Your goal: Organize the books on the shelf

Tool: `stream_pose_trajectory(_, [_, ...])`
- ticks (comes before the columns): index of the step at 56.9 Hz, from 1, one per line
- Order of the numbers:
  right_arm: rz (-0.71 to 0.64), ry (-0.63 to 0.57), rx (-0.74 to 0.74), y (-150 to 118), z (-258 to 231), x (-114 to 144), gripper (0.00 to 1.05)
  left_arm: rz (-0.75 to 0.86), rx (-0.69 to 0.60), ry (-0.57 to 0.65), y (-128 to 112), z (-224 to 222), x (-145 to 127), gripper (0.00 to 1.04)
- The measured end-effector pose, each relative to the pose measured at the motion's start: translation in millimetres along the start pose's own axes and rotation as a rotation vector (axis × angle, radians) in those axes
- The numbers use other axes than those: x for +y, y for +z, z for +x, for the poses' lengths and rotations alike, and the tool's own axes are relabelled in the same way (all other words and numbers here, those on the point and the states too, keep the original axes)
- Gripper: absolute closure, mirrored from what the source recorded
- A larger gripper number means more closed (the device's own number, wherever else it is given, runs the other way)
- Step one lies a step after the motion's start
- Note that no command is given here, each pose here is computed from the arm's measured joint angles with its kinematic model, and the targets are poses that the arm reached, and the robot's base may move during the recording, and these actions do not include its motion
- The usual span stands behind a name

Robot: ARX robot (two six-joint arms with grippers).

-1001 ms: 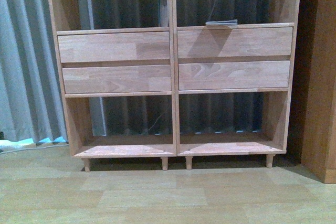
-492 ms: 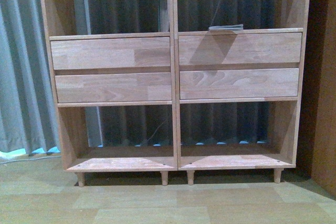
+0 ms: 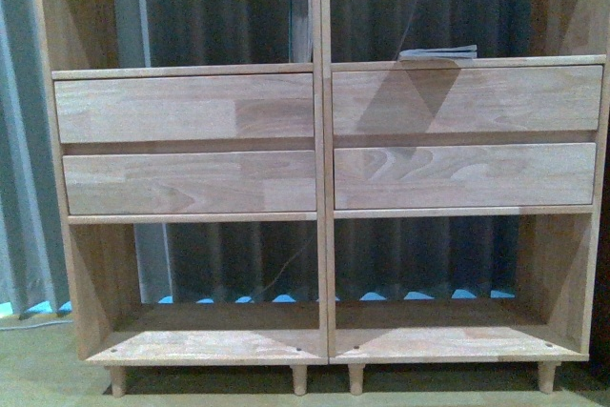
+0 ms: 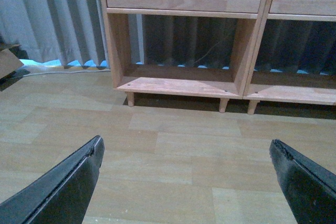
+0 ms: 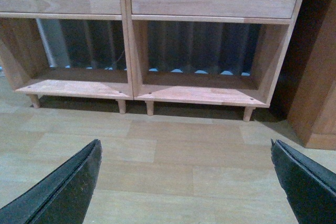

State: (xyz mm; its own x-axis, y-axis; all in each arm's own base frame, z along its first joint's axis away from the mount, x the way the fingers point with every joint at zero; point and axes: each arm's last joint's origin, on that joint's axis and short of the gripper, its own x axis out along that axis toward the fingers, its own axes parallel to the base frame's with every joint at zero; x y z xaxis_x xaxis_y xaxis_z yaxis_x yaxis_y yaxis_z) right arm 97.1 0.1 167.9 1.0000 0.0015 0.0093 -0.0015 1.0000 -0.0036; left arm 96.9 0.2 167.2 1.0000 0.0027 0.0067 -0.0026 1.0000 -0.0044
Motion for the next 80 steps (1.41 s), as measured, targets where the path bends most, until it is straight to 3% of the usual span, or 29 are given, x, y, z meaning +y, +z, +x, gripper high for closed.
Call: stream_pose_trajectory(80, [0.000, 0.000, 0.000, 0.0, 0.0, 0.0, 0.07, 0.000, 0.000, -0.001, 0.0, 0.0, -0.1, 0.07])
